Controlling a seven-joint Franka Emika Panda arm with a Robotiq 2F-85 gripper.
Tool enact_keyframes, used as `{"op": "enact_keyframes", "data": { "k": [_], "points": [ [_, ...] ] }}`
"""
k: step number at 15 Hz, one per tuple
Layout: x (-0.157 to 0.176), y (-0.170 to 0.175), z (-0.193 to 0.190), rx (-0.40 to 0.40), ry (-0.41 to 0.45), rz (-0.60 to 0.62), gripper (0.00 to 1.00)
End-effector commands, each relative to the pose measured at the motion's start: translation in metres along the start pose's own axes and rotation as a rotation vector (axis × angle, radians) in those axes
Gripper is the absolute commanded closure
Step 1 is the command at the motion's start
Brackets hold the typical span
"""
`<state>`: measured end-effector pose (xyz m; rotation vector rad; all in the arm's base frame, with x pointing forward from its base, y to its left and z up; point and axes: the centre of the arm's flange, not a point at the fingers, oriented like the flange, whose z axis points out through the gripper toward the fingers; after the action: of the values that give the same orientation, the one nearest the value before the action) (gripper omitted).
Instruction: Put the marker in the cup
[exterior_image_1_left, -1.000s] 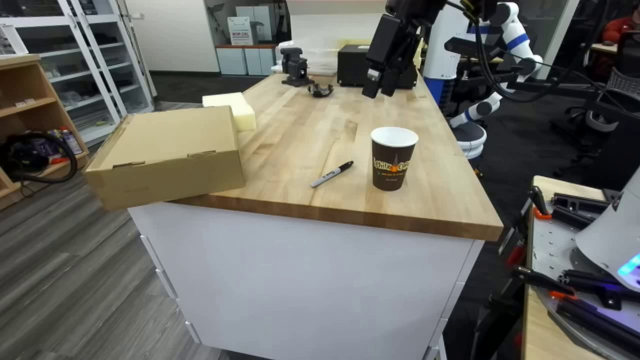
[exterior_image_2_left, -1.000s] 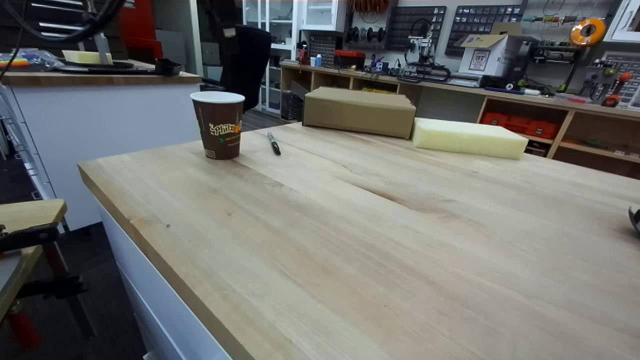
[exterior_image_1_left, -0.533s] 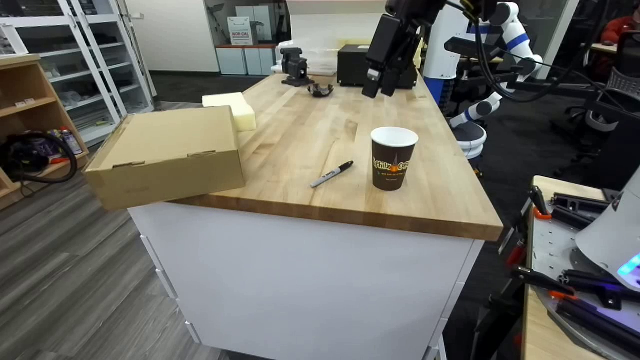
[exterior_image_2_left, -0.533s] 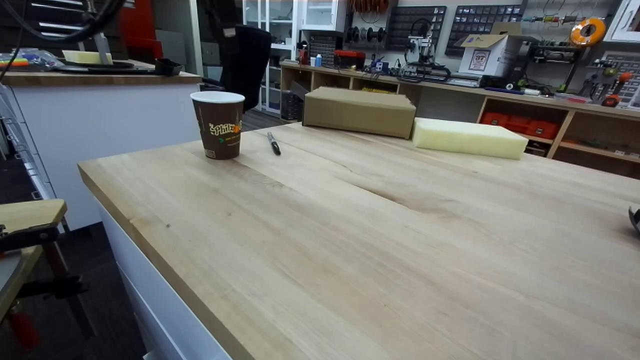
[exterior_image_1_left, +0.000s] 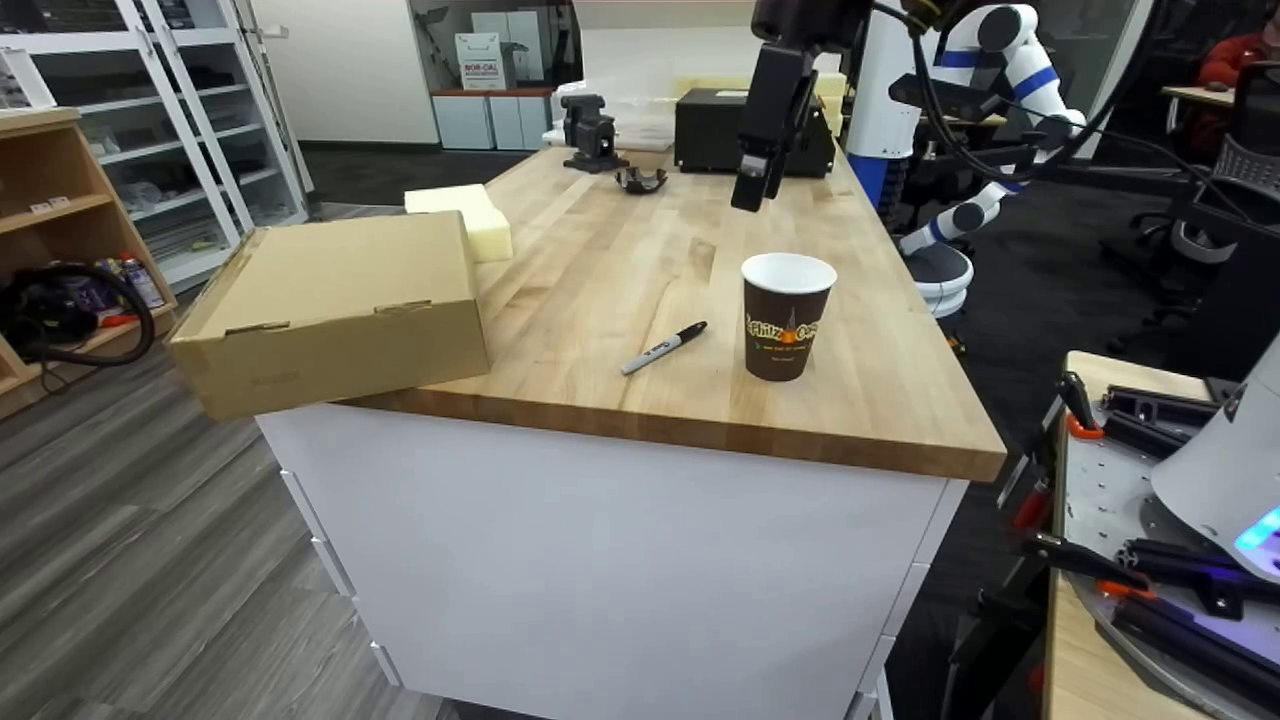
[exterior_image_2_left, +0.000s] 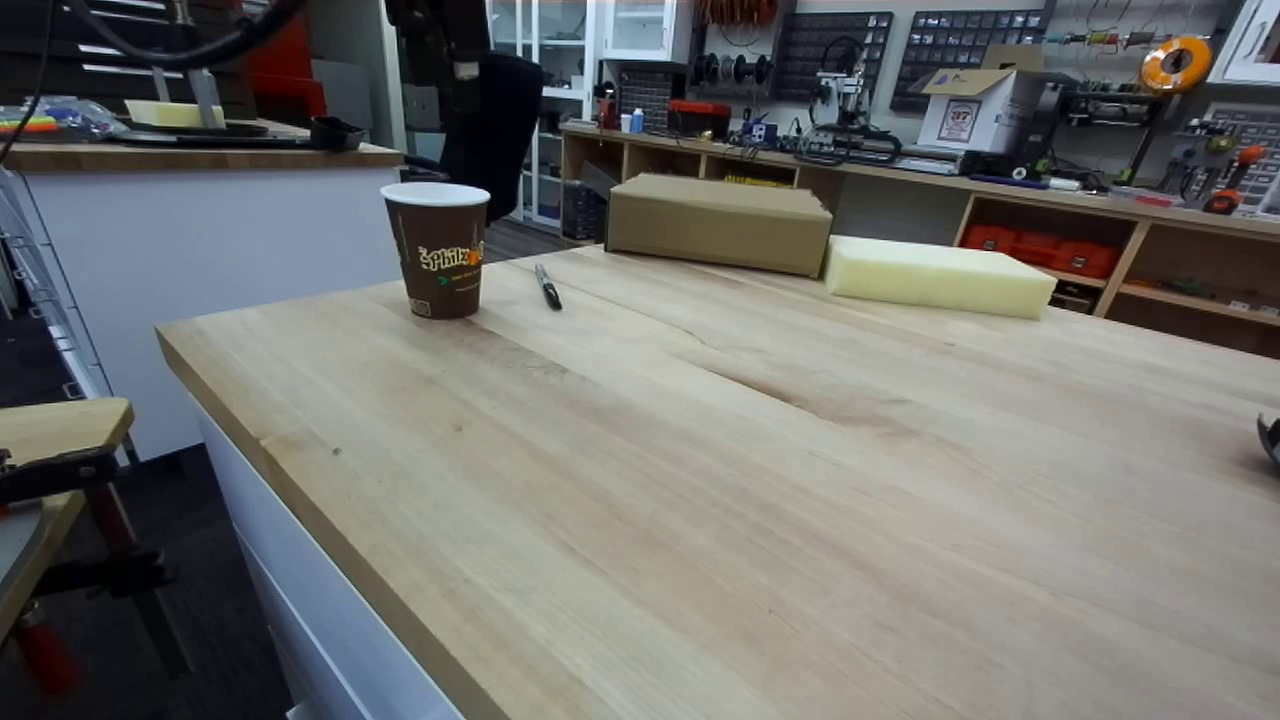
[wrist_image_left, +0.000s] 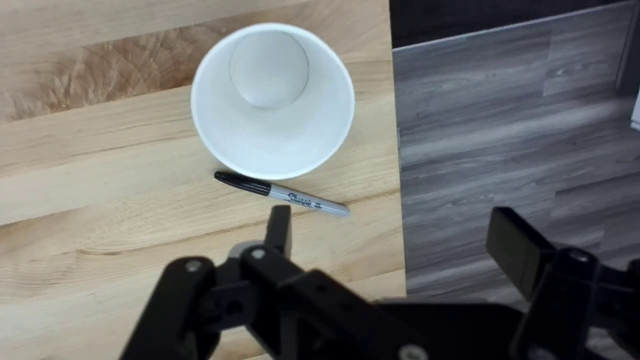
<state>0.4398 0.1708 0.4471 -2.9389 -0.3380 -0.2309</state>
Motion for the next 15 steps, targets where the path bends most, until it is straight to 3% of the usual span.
{"op": "enact_keyframes", "data": {
  "k": [1,4,5,8,15],
  "points": [
    [0.056,-0.020,0.007,0.027,-0.105,-0.168,0.00],
    [0.077,-0.026,0.013,0.057,-0.192,-0.291,0.00],
    [0.048,-0.023,0.016,0.050,-0.131,-0.215,0.00],
    [0.064,-0.025,0.023,0.069,-0.169,-0.260,0.00],
    [0.041,-0.024,0.030,-0.089,-0.422,-0.553,0.00]
  ]
}}
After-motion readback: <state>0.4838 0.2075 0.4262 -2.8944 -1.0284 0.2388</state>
